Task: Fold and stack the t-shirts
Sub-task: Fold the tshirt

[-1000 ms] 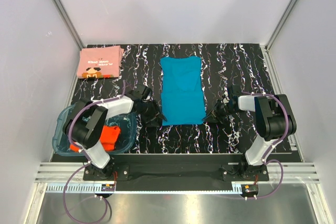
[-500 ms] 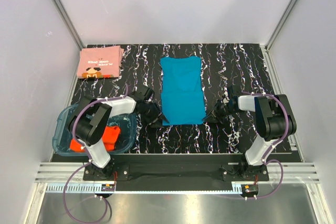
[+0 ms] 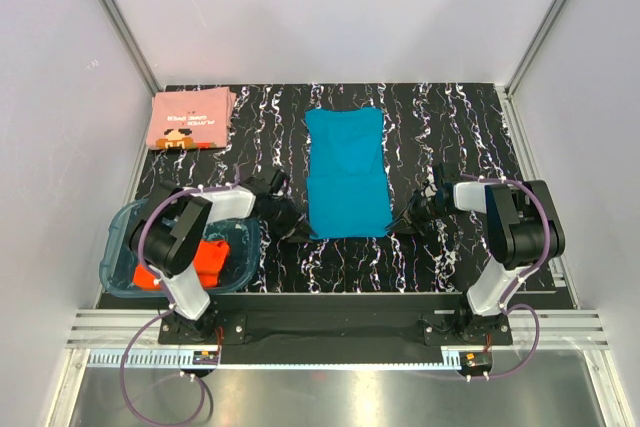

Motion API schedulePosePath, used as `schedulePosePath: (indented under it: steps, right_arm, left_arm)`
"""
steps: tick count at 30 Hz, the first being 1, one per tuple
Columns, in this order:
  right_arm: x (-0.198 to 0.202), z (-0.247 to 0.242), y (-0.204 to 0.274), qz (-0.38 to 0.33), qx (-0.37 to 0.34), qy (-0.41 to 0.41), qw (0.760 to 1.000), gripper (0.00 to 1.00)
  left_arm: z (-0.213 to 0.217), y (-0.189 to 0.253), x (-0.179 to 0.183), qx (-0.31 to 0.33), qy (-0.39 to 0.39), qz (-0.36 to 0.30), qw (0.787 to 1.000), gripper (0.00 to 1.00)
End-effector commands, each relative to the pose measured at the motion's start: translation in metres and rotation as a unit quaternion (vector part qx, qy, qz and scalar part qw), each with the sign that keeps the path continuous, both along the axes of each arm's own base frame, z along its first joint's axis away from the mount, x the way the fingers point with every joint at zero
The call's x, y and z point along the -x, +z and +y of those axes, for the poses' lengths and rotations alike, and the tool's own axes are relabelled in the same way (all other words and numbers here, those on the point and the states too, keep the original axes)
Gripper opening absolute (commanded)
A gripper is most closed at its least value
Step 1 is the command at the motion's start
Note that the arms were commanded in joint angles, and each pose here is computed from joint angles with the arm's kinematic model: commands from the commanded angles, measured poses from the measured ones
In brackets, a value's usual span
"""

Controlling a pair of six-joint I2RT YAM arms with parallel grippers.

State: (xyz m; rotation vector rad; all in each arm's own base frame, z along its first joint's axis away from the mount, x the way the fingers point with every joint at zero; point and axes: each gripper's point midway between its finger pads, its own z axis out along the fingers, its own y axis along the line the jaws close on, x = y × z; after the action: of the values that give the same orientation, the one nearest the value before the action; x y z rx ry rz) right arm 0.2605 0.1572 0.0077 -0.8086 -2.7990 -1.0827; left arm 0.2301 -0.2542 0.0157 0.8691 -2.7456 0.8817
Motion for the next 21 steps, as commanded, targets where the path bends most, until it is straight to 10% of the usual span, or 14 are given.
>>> schedulePosePath:
  steps: [1, 3, 21]
  right_arm:
    - [0.006, -0.023, -0.020, -0.001, 0.079, 0.000, 0.997, 0.00]
    - [0.006, -0.023, -0.021, 0.000, 0.081, 0.003, 0.997, 0.00]
    - [0.043, -0.006, -0.004, -0.008, 0.110, 0.069, 0.992, 0.00]
  left_arm:
    - [0.052, -0.059, 0.008, -0.133, 0.016, -0.005, 0.991, 0.25]
    - [0.051, -0.056, -0.001, -0.136, 0.000, -0.023, 0.990, 0.00]
    - [0.050, -0.010, 0.023, -0.198, -0.176, -0.115, 0.957, 0.00]
